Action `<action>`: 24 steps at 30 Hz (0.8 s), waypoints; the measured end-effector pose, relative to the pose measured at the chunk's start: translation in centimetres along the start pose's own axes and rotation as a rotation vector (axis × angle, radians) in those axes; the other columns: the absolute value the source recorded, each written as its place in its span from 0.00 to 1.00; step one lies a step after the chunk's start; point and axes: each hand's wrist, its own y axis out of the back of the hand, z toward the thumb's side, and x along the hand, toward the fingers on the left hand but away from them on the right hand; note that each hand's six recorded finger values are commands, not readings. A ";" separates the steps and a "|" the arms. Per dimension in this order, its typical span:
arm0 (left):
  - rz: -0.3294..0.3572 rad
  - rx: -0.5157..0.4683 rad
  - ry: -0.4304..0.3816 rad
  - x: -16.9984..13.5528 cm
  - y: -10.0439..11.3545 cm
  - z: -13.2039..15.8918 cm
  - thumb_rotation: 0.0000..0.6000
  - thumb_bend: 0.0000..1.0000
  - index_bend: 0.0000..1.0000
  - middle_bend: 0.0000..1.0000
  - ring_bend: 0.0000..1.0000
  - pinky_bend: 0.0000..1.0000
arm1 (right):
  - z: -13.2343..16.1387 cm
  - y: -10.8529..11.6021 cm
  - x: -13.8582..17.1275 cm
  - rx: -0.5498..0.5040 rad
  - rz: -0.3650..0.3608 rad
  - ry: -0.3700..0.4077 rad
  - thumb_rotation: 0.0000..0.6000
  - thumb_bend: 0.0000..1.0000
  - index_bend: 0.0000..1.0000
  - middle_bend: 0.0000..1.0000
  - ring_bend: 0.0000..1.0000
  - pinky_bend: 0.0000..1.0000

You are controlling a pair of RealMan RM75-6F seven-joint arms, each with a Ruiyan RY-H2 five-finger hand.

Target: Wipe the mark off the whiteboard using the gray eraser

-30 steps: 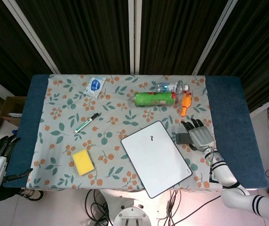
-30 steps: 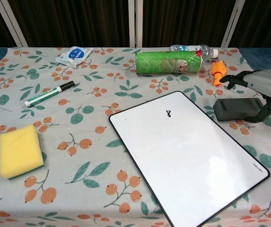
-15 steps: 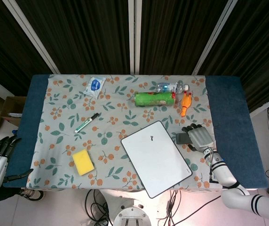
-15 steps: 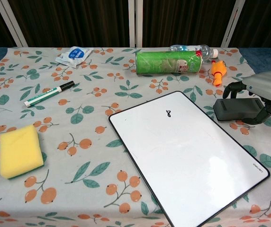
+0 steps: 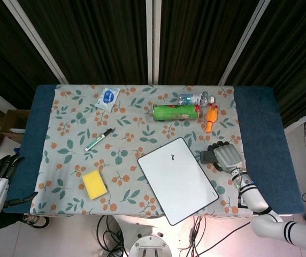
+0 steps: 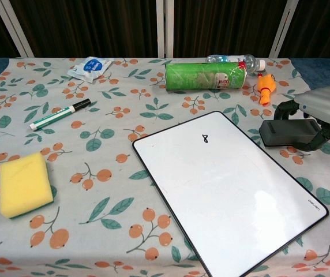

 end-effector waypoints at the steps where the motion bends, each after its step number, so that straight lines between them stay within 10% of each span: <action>1: 0.000 0.000 0.000 0.0 0.0 0.0 0.55 0.02 0.14 0.10 0.09 0.16 | 0.0 0.0 0.0 0.000 -0.003 0.000 1.00 0.23 0.39 0.34 0.27 0.35; 24: -0.004 0.001 -0.002 0.2 0.0 -0.2 0.55 0.02 0.14 0.10 0.09 0.16 | 2.0 3.1 -1.2 -0.033 -0.110 0.049 1.00 0.30 0.58 0.47 0.41 0.54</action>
